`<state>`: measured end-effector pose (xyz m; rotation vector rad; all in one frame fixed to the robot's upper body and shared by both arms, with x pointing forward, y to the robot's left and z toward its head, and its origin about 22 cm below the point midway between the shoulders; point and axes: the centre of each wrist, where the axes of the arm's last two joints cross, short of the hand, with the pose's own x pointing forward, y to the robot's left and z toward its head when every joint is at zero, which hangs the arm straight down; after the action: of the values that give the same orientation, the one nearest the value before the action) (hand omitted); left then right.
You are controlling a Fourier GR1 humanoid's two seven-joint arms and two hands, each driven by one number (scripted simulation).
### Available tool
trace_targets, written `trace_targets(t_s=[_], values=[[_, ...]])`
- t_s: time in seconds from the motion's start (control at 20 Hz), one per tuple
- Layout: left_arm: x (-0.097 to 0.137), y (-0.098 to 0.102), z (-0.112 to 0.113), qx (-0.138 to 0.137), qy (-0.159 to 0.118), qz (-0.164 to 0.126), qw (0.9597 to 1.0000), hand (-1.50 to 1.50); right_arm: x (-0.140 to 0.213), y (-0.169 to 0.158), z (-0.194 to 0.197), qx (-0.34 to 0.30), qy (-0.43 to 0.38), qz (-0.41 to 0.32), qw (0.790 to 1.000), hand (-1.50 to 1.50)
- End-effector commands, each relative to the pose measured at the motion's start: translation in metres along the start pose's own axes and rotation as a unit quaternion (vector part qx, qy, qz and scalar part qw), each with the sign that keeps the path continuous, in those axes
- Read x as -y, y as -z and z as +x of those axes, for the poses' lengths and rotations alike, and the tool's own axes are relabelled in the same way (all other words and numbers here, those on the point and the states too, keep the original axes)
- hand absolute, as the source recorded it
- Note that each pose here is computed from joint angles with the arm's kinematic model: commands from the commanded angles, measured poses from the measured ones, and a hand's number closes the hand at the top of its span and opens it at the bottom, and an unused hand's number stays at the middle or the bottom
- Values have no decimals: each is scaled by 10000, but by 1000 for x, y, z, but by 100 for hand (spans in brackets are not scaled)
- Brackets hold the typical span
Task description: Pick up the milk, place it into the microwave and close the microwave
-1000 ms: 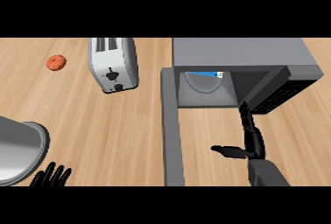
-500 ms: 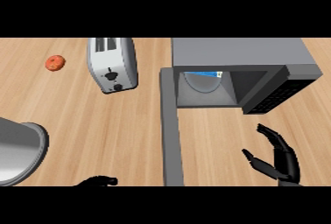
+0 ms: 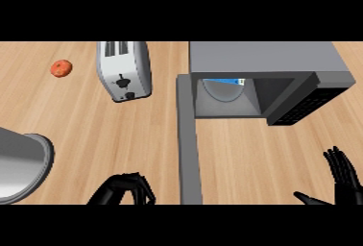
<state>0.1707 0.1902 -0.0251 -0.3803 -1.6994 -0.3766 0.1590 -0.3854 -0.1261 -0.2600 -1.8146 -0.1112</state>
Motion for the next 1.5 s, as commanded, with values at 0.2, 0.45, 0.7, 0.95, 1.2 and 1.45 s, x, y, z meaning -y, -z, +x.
trace_targets(t_s=[0.2, 0.45, 0.7, 0.95, 1.2, 1.45], values=[[4, 53, -16, -316, 635, -622, 9955, 150, 41, -5, 9, 75, 78, 29, 9999, -150], [38, 60, -33, -1222, 599, -1887, 9726, 150, 61, 2, 23, 129, 200, 48, 9997, -150], [66, 84, -46, -1696, 805, -2649, 9458, 150, 54, 2, 22, 152, 223, 173, 9995, -150], [100, 89, -63, -1234, 1116, -2774, 9462, 150, 50, -3, 20, 430, 330, 298, 9981, -150], [113, 99, -63, -779, 815, -2548, 9604, 150, 36, 25, 34, 599, 556, 775, 9936, -150], [141, 104, -38, -617, 734, -2219, 9704, -150, 33, 40, 51, 782, 589, 965, 9905, -150]])
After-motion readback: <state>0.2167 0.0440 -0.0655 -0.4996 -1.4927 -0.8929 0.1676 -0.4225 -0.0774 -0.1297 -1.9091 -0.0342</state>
